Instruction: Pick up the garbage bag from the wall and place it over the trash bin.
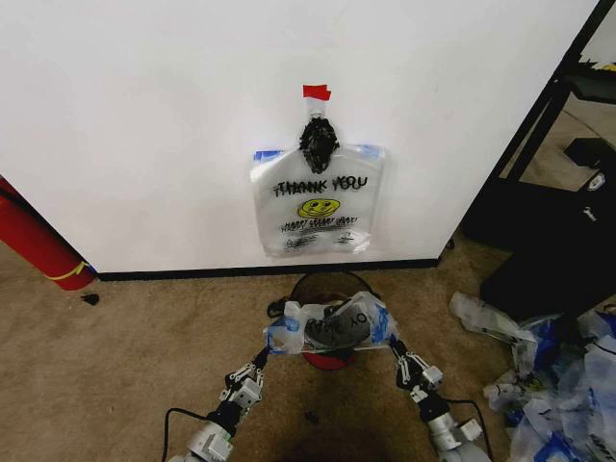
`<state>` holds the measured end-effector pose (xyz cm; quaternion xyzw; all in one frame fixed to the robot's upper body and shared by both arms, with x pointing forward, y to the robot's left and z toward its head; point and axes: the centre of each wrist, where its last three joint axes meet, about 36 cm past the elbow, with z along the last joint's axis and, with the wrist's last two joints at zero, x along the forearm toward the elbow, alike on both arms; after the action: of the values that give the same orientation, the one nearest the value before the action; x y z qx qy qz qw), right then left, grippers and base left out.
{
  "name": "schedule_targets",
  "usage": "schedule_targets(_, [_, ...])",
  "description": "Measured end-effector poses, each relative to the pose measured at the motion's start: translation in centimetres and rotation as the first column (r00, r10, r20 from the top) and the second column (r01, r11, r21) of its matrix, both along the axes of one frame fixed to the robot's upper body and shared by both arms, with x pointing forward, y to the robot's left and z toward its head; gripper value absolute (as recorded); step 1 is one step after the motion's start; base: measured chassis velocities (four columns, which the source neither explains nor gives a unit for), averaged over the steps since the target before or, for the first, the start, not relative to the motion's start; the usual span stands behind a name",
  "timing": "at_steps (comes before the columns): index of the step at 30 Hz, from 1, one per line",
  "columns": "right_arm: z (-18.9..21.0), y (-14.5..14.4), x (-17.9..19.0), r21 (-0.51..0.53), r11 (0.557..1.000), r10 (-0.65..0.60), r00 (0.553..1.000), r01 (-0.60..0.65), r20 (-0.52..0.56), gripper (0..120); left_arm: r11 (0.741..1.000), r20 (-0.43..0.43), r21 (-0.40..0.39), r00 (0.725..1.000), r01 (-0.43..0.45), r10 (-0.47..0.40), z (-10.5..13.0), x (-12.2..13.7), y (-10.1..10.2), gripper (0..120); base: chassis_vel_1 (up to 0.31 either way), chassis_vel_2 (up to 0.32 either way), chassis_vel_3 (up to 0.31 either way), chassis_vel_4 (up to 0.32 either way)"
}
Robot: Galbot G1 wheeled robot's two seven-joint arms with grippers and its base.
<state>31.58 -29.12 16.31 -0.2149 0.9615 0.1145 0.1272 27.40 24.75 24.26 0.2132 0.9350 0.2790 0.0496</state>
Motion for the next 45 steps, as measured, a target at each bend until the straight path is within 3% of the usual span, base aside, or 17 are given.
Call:
schedule_targets(4, [0.1, 0.8, 0.8, 0.066, 0.998, -0.019, 1.000, 0.019, 0.005, 0, 1.000, -0.007, 0.001, 1.000, -0.004, 0.004, -0.1, 0.0, 0.1, 0, 0.000, 0.000, 0.000, 0.000])
schedule_targets(9, [0.1, 2.1, 1.5, 0.247, 0.964, -0.074, 0.992, 0.096, -0.098, 0, 1.000, -0.023, -0.003, 1.000, 0.001, -0.002, -0.3, -0.3, 0.2, 0, 0.000, 0.000, 0.000, 0.000])
schedule_targets(13, [0.2, 2.9, 2.0, 0.317, 0.938, -0.100, 0.983, 0.144, -0.153, 0, 1.000, -0.028, -0.006, 1.000, 0.011, -0.011, -0.2, -0.3, 0.2, 0, 0.000, 0.000, 0.000, 0.000])
schedule_targets(20, [0.3, 4.3, 2.9, 0.343, 0.919, -0.128, 0.969, 0.195, -0.209, 0, 1.000, -0.032, -0.026, 0.999, 0.007, -0.008, -0.1, -0.3, 0.3, 0, 0.000, 0.000, 0.000, 0.000])
schedule_targets(25, [0.2, 4.4, 2.4, 0.245, 0.946, -0.153, 0.960, 0.210, -0.234, 0, 0.993, -0.029, -0.116, 1.000, 0.005, -0.008, 0.7, -0.5, -0.1, 0, 0.000, 0.000, 0.000, 0.000])
schedule_targets(28, [0.5, 3.7, 1.3, 0.062, 0.972, -0.211, 0.954, 0.228, -0.211, 0, 0.974, -0.012, -0.227, 1.000, 0.015, -0.018, 1.9, -0.9, -1.2, 1, 0.000, 0.000, 0.000, 0.000])
schedule_targets(30, [1.4, 3.2, 0.4, 0.022, 0.974, -0.217, 0.956, 0.225, -0.199, 7, 0.961, -0.011, -0.277, 0.999, 0.028, -0.032, 2.7, -1.3, -1.6, 6, 0.000, 0.000, 0.000, 0.000])
schedule_targets(38, [5.6, 1.6, -1.5, -0.088, 0.966, -0.251, 0.962, 0.242, -0.107, 33, 0.961, -0.016, -0.273, 0.998, 0.047, -0.054, 3.7, -1.7, -1.1, 32, 0.000, 0.000, 0.000, 0.000])
schedule_targets(40, [6.8, 0.9, -2.1, -0.209, 0.923, -0.343, 0.937, 0.322, -0.071, 41, 0.968, -0.018, -0.248, 0.998, 0.050, -0.056, 4.0, -1.8, -0.5, 41, 0.000, 0.000, 0.000, 0.000])
schedule_targets(43, [8.2, -0.8, -2.9, -0.379, 0.822, -0.444, 0.895, 0.425, 0.041, 54, 0.983, 0.002, -0.173, 0.998, 0.060, -0.061, 4.6, -1.7, 0.9, 54, 0.000, 0.000, 0.000, 0.000])
schedule_targets(45, [8.6, -1.4, -3.3, -0.415, 0.802, -0.443, 0.894, 0.430, 0.069, 58, 0.987, 0.008, -0.148, 0.998, 0.063, -0.063, 4.8, -1.7, 1.4, 58, 0.000, 0.000, 0.000, 0.000])
